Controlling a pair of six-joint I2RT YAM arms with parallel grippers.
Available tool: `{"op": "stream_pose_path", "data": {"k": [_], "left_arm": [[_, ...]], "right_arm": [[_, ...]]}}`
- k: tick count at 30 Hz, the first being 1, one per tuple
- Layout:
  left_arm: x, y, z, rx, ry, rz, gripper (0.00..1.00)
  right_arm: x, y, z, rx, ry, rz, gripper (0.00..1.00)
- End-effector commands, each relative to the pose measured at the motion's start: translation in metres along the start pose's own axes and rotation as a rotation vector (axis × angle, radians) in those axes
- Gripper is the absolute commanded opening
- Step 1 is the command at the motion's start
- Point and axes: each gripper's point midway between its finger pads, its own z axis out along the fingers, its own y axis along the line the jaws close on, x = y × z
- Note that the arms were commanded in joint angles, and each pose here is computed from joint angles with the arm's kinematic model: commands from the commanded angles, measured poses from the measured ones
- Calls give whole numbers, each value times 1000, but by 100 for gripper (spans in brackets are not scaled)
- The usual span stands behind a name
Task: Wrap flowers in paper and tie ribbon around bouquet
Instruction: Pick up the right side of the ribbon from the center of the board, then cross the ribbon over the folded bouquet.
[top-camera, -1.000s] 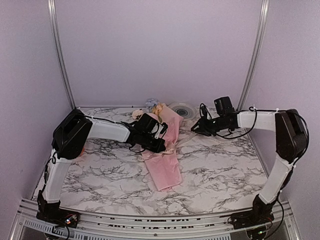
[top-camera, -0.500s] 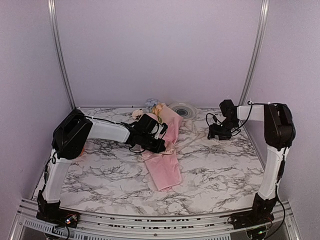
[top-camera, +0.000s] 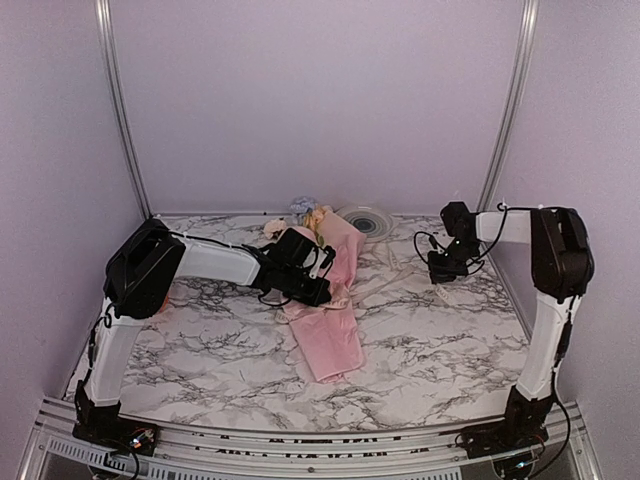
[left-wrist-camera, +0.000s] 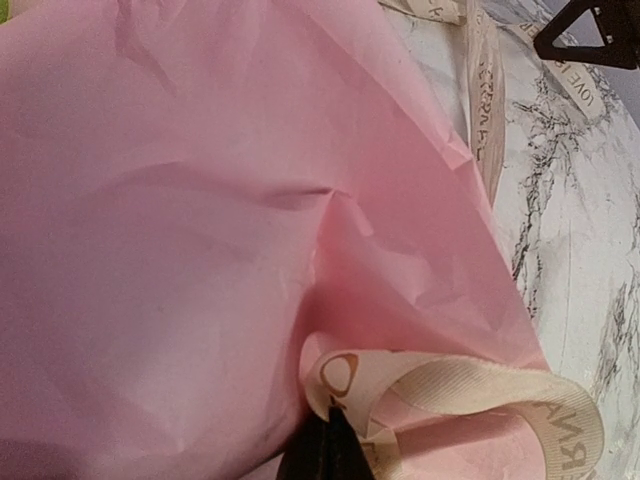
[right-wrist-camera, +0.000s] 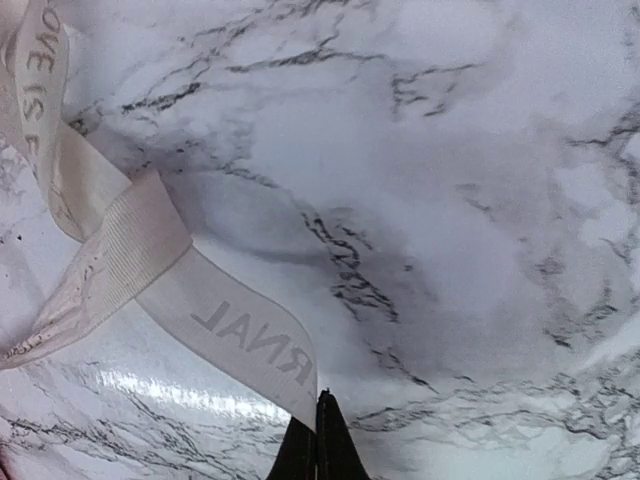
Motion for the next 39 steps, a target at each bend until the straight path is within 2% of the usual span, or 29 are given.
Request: {"op": "stream_pose_path", "data": {"k": [1,6,9,12,16,19,22,26,33,39], "left_arm": [[33,13,4,-52,94,-6,0],[34,15,4,-61,93,-2,0],[33,15,5,-64,93,-1,0],[33,15,5,-63,93,2,0],[34,17,7,-67,94,5,0],[33,17,7,-68,93,6,0],[32,16,5,-69,90,9,0],[29,16,5,-72,84,12,0],[24,12,5,-51,73,11,0],[16,9,1,-39,53,27,0]], "right_arm": [[-50,-37,-91,126,-257,103,0],[-85,-66,-221,199,-569,171,0],[-95,-56,-310,153,-791,152,0],[-94,-12,-366,-42,-935,16,0],[-75,69,-398,-402,-996,-220,0],[-51,145,-391,-623,-950,-423,0],[-10,231,-377,-881,-827,-657,0],[34,294,-361,-1125,-749,-779,0],[92,329,-275,-1329,-488,-728,0],[129,341,-166,-1220,-247,-646,0]]}}
